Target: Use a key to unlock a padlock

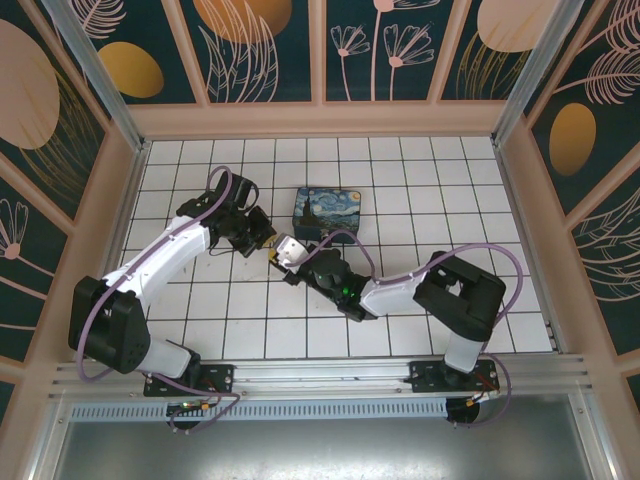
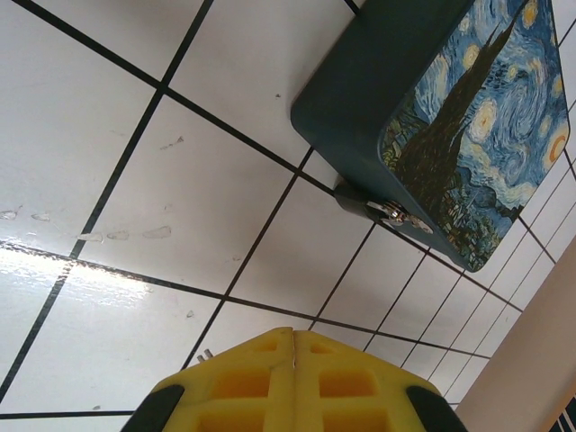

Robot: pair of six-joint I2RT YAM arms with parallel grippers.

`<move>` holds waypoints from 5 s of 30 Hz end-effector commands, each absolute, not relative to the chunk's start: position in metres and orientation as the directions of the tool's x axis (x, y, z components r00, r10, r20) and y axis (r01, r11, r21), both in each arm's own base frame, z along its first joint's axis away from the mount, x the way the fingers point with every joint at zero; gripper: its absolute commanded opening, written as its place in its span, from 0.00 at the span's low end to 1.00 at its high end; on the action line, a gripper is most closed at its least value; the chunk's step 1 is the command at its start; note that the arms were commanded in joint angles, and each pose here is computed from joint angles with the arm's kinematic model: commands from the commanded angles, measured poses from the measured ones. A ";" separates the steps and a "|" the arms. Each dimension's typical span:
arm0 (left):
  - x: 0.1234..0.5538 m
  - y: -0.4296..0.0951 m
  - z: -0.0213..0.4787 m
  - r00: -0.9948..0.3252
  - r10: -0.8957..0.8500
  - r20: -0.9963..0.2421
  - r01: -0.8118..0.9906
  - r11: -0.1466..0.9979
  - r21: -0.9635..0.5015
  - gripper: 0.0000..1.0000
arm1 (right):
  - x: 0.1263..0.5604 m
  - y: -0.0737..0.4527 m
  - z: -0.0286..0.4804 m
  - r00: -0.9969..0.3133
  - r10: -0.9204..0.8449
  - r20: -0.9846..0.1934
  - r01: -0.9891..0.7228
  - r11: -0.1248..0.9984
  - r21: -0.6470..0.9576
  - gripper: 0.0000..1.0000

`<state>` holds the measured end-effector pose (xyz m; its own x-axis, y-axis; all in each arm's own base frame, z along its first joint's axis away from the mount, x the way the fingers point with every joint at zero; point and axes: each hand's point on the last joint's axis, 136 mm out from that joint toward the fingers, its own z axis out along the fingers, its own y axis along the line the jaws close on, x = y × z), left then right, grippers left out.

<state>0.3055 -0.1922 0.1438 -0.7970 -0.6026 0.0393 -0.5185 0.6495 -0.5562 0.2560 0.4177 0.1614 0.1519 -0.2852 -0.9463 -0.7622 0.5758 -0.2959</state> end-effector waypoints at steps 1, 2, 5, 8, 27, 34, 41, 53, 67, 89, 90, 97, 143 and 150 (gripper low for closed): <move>0.305 -0.192 0.152 -0.800 -0.600 0.021 -0.507 0.656 -0.559 0.00 | 0.263 0.422 0.164 0.149 -0.275 -0.950 -0.756 0.588 -0.289 0.28; 0.305 -0.191 0.153 -0.800 -0.600 0.017 -0.505 0.657 -0.560 0.00 | 0.264 0.422 0.163 0.147 -0.275 -0.950 -0.753 0.592 -0.287 0.28; 0.305 -0.189 0.154 -0.798 -0.603 0.009 -0.506 0.662 -0.553 0.00 | 0.265 0.421 0.161 0.143 -0.275 -0.951 -0.751 0.596 -0.285 0.23; 0.303 -0.187 0.152 -0.798 -0.603 0.005 -0.509 0.669 -0.542 0.00 | 0.267 0.421 0.162 0.142 -0.276 -0.951 -0.744 0.604 -0.286 0.20; 0.301 -0.186 0.150 -0.798 -0.603 -0.004 -0.510 0.679 -0.528 0.00 | 0.273 0.426 0.152 0.112 -0.293 -0.950 -0.748 0.605 -0.274 0.15; 0.303 -0.188 0.153 -0.798 -0.603 -0.007 -0.506 0.677 -0.534 0.00 | 0.278 0.423 0.145 0.090 -0.307 -0.947 -0.743 0.613 -0.270 0.15; 0.303 -0.188 0.156 -0.800 -0.601 -0.006 -0.505 0.677 -0.536 0.00 | 0.284 0.419 0.138 0.070 -0.325 -0.943 -0.730 0.628 -0.270 0.10; 0.306 -0.190 0.162 -0.799 -0.600 -0.030 -0.488 0.677 -0.551 0.20 | 0.287 0.413 0.140 0.049 -0.309 -0.950 -0.720 0.648 -0.248 0.00; 0.347 -0.168 0.167 -0.834 -0.432 -0.343 -0.249 0.849 -0.466 0.57 | 0.268 0.344 0.175 -0.267 0.040 -0.963 -0.750 0.619 0.234 0.00; 0.325 -0.302 0.065 -0.788 0.020 -0.616 0.209 0.949 -0.236 0.67 | 0.264 0.180 0.173 -0.448 0.403 -0.798 -0.391 0.715 0.580 0.00; 0.328 -0.300 0.061 -0.783 0.016 -0.622 0.195 0.956 -0.221 0.67 | 0.264 0.180 0.175 -0.447 0.401 -0.800 -0.395 0.714 0.578 0.00; 0.344 -0.316 0.040 -0.780 0.027 -0.626 0.192 0.961 -0.198 0.70 | 0.263 0.179 0.171 -0.443 0.387 -0.809 -0.398 0.723 0.564 0.00; 0.304 -0.286 0.114 -0.920 0.043 -0.389 0.057 0.998 -0.024 0.34 | 0.243 0.184 0.181 -0.509 0.334 -0.793 -0.416 0.711 0.567 0.00; 0.285 -0.282 0.150 -0.956 0.050 -0.290 0.057 0.998 -0.017 0.34 | 0.240 0.187 0.198 -0.541 0.306 -0.784 -0.418 0.710 0.566 0.00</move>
<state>0.3045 -0.2914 0.1256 -0.9361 0.0531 -0.3478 0.0650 0.9976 -0.0228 0.2429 0.1850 0.1866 -0.5270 0.3175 -0.7883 -0.4144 0.7138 0.5646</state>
